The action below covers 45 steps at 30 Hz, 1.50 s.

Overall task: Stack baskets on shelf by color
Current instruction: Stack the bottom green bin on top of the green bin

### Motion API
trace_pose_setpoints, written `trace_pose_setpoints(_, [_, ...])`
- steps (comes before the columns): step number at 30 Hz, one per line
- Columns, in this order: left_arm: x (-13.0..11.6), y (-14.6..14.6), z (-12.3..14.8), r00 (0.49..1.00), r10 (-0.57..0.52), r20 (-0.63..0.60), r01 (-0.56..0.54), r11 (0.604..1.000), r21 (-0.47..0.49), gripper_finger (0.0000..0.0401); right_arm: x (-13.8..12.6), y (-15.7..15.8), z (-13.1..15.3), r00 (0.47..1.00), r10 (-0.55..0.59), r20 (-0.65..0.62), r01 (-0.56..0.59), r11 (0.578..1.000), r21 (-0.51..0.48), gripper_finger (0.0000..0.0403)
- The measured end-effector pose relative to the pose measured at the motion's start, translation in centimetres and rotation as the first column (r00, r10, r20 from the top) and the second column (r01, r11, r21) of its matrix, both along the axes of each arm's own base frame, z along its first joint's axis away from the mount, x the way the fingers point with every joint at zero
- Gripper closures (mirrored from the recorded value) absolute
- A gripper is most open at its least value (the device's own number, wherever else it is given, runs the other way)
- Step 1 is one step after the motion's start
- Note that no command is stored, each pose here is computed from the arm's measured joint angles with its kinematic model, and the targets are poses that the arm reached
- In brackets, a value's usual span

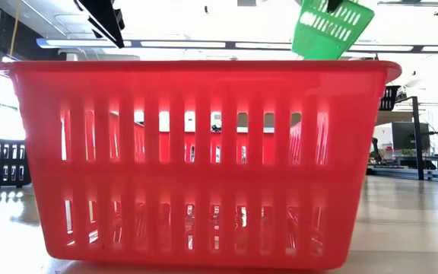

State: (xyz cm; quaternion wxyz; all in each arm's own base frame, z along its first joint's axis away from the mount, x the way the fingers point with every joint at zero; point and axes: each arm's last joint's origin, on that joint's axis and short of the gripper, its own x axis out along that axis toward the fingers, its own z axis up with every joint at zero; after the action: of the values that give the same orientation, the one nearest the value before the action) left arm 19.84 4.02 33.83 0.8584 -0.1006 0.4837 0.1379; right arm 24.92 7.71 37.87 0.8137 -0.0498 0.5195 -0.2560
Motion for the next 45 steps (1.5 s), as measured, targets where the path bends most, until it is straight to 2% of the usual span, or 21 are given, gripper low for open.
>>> trace_pose_setpoints(5, [0.0, 0.1, 0.0, 1.0, 0.016, -0.004, -0.016, 1.0, 0.026, 0.03, -1.7, -3.9, 1.8, 1.0, -0.001, 0.004, 0.001, 0.997, -0.083, 0.0403])
trace_pose_setpoints(10, [-0.1, 0.3, 0.0, 0.997, 0.075, -0.005, -0.075, 0.996, 0.052, 0.03, -2.3, -7.7, 2.5, 0.997, 0.009, -0.081, -0.021, 0.989, -0.143, 0.0403])
trace_pose_setpoints(15, [-0.2, 0.7, 0.0, 0.991, 0.136, 0.003, -0.136, 0.99, 0.032, 0.03, -2.2, -11.1, 2.3, 0.98, 0.043, -0.193, -0.067, 0.991, -0.116, 0.0403])
trace_pose_setpoints(20, [-0.3, 1.1, 0.0, 0.987, 0.163, 0.004, -0.163, 0.986, 0.029, 0.03, -2.0, -13.7, 2.0, 0.97, 0.084, -0.23, -0.102, 0.993, -0.064, 0.0403])
trace_pose_setpoints(27, [-0.4, 1.7, 0.0, 0.981, 0.193, 0.003, -0.193, 0.981, 0.03, 0.03, -1.3, -16.0, 1.6, 0.969, 0.131, -0.208, -0.136, 0.991, -0.009, 0.0403])
trace_pose_setpoints(40, [-0.8, 2.8, 0.0, 0.969, 0.247, 0.004, -0.247, 0.968, 0.03, 0.03, 0.4, -18.1, -1.2, 0.913, 0.157, -0.377, -0.135, 0.987, 0.084, 0.0403])
trace_pose_setpoints(45, [-0.9, 3.1, 0.0, 0.965, 0.262, 0.004, -0.262, 0.965, 0.03, 0.03, 0.8, -18.2, -1.7, 0.906, 0.179, -0.383, -0.142, 0.982, 0.122, 0.0403])
